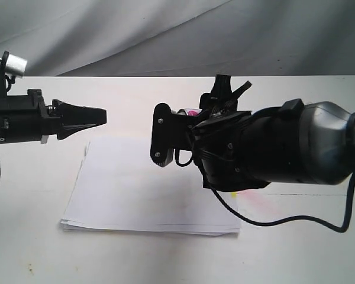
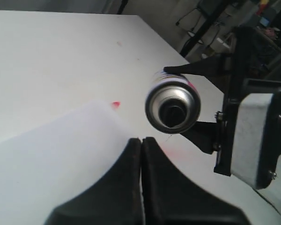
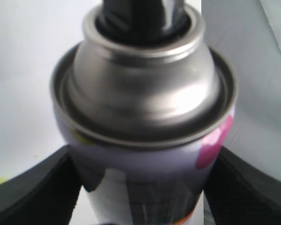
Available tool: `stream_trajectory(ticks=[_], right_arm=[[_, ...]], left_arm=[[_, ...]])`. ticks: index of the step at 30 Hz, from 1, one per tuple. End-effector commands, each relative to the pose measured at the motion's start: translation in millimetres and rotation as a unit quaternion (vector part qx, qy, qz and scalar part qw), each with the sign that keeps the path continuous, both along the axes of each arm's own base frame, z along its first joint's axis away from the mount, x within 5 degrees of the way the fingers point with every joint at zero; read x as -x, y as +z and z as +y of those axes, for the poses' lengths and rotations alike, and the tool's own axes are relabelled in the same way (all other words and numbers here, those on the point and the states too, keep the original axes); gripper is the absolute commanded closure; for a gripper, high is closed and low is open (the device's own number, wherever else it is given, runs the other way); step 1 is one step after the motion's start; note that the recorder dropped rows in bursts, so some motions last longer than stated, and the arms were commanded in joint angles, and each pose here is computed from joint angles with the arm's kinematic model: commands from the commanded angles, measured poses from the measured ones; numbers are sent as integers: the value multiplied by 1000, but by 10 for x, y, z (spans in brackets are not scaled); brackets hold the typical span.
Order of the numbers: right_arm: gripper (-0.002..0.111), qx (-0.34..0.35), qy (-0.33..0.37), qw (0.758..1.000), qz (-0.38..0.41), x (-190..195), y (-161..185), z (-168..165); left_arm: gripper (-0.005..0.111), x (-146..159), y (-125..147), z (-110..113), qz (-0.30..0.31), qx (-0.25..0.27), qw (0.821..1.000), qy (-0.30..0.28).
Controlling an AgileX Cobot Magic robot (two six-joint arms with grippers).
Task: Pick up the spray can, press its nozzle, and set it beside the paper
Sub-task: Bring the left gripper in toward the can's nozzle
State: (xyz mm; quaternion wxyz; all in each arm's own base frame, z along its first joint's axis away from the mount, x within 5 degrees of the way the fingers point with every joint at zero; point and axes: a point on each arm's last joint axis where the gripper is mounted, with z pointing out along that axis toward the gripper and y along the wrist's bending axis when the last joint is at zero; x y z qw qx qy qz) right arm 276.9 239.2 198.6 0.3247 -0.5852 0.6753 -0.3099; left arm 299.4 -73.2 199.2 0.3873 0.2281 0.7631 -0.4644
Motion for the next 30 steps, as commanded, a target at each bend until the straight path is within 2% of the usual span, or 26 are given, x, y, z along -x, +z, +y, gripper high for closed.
stream_trajectory(ticks=[1, 4, 8, 11, 16, 21, 30], right_arm=[[108, 21, 18, 999, -21, -18, 94, 19], [108, 32, 27, 999, -22, -20, 96, 20], [108, 40, 33, 998, -22, -21, 97, 20], [108, 46, 38, 998, -26, -25, 103, 22], [108, 54, 45, 997, -27, -26, 104, 25], [108, 53, 44, 997, -25, -24, 102, 23], [108, 53, 44, 997, -25, -24, 102, 23]], left_arm=[[107, -33, -73, -3, -32, 4, 999, -9], [107, -57, -133, -19, -58, 26, 998, -22], [107, -84, -289, -20, -74, 12, 997, -33], [107, -89, -372, -92, -63, 13, 997, -45], [107, -73, -334, -360, -80, 5, 991, -105], [107, -60, -281, -558, -89, 17, 988, -122], [107, -92, -266, -600, -95, 10, 988, -121]])
